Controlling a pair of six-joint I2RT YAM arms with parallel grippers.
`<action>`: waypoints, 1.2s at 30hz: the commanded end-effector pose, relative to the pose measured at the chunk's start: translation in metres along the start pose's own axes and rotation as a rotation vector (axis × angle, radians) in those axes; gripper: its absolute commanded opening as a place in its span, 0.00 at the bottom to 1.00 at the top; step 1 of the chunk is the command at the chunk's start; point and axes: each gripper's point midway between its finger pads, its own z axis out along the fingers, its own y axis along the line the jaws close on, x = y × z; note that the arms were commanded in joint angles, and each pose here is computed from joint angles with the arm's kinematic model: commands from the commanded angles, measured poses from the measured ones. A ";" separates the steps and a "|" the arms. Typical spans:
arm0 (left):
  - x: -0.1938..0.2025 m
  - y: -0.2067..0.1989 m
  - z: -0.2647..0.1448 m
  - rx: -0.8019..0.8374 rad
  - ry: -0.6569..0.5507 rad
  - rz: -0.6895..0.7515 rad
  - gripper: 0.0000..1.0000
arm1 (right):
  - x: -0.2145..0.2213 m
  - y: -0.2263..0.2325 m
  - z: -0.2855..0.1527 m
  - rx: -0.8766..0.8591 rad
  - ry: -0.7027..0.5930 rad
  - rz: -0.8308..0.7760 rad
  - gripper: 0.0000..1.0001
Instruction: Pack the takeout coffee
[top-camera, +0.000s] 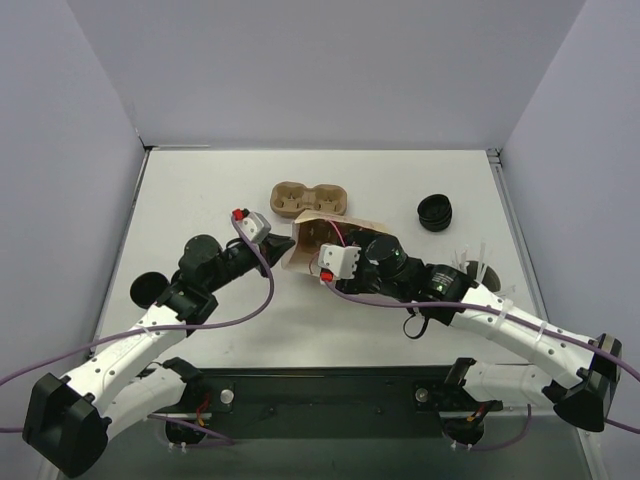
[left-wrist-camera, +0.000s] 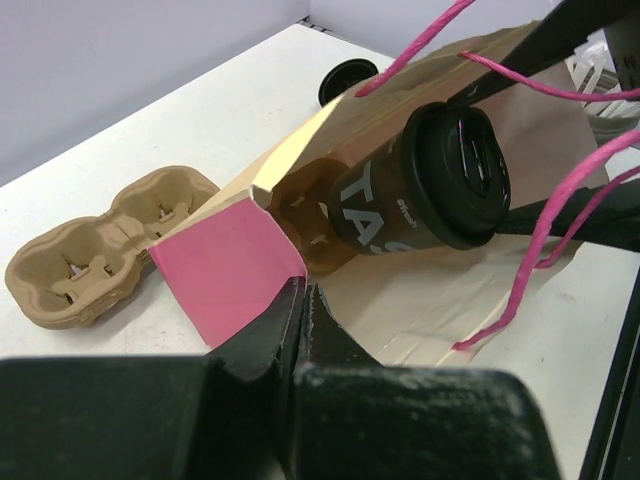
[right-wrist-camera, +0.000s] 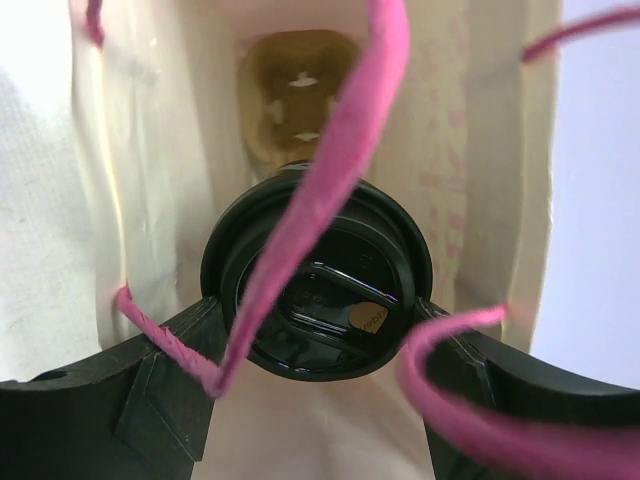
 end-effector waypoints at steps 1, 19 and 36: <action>-0.020 -0.005 0.001 0.040 -0.083 0.114 0.00 | 0.000 -0.032 -0.005 0.130 -0.015 0.063 0.43; -0.026 -0.004 0.013 0.043 -0.100 0.039 0.00 | 0.035 -0.030 0.029 0.092 0.069 0.028 0.42; -0.023 -0.018 0.001 0.074 -0.127 -0.058 0.00 | 0.006 -0.060 0.062 0.142 0.049 -0.077 0.43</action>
